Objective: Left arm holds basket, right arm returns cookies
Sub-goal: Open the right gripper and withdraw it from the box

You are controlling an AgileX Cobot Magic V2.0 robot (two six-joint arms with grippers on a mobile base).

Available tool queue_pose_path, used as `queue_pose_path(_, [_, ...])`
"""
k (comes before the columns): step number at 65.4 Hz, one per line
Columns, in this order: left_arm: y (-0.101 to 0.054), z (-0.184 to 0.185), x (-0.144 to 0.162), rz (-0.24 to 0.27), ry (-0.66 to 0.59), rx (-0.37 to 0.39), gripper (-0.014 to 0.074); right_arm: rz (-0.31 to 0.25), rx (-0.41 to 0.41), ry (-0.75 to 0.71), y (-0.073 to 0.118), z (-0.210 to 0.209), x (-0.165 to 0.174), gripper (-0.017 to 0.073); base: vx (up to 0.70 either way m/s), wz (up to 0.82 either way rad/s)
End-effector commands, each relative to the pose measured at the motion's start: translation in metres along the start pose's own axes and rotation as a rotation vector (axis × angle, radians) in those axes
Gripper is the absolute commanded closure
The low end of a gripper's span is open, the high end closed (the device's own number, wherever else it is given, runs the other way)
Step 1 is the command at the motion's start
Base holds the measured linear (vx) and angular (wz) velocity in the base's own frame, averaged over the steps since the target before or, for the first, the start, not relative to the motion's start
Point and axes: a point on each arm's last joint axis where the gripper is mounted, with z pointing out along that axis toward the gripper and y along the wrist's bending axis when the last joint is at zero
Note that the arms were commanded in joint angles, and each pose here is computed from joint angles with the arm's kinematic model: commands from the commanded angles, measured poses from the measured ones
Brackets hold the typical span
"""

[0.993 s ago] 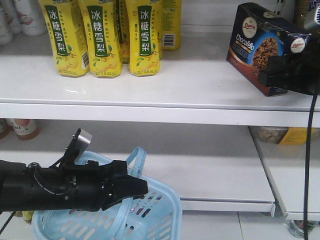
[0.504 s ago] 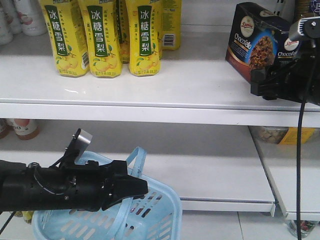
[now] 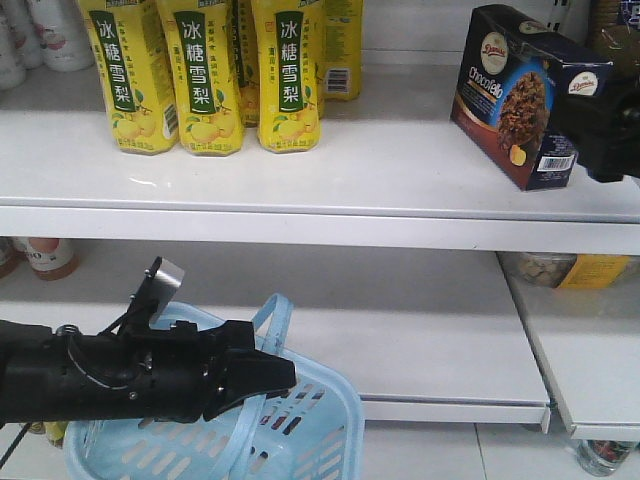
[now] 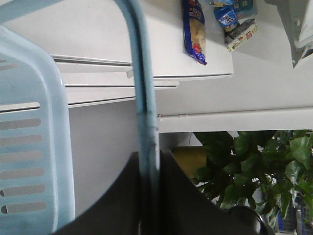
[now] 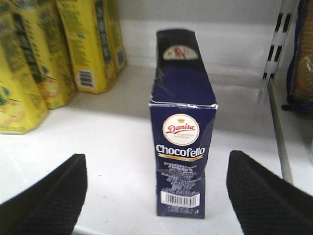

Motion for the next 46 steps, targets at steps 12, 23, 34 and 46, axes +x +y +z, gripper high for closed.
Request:
queue_pose_path(12, [-0.023, -0.007, -0.008, 0.04, -0.05, 0.106, 0.06, -0.062, -0.005, -0.198, 0.008, -0.079, -0.02, -0.0013, 0.0, 0.0])
queue_pose_path(23, [-0.023, -0.007, -0.008, 0.04, -0.05, 0.106, 0.06, -0.088, 0.014, -0.201, 0.009, -0.104, 0.024, -0.0013, 0.0, 0.0])
queue_pose_path(34, [-0.023, -0.007, -0.008, 0.04, -0.05, 0.106, 0.06, -0.094, 0.024, -0.251, 0.011, -0.131, 0.083, -0.0013, 0.0, 0.0])
queue_pose_path(46, [-0.023, -0.007, -0.008, 0.04, -0.05, 0.106, 0.06, -0.094, 0.02, -0.372, 0.015, -0.165, 0.136, -0.0011, 0.0, 0.0])
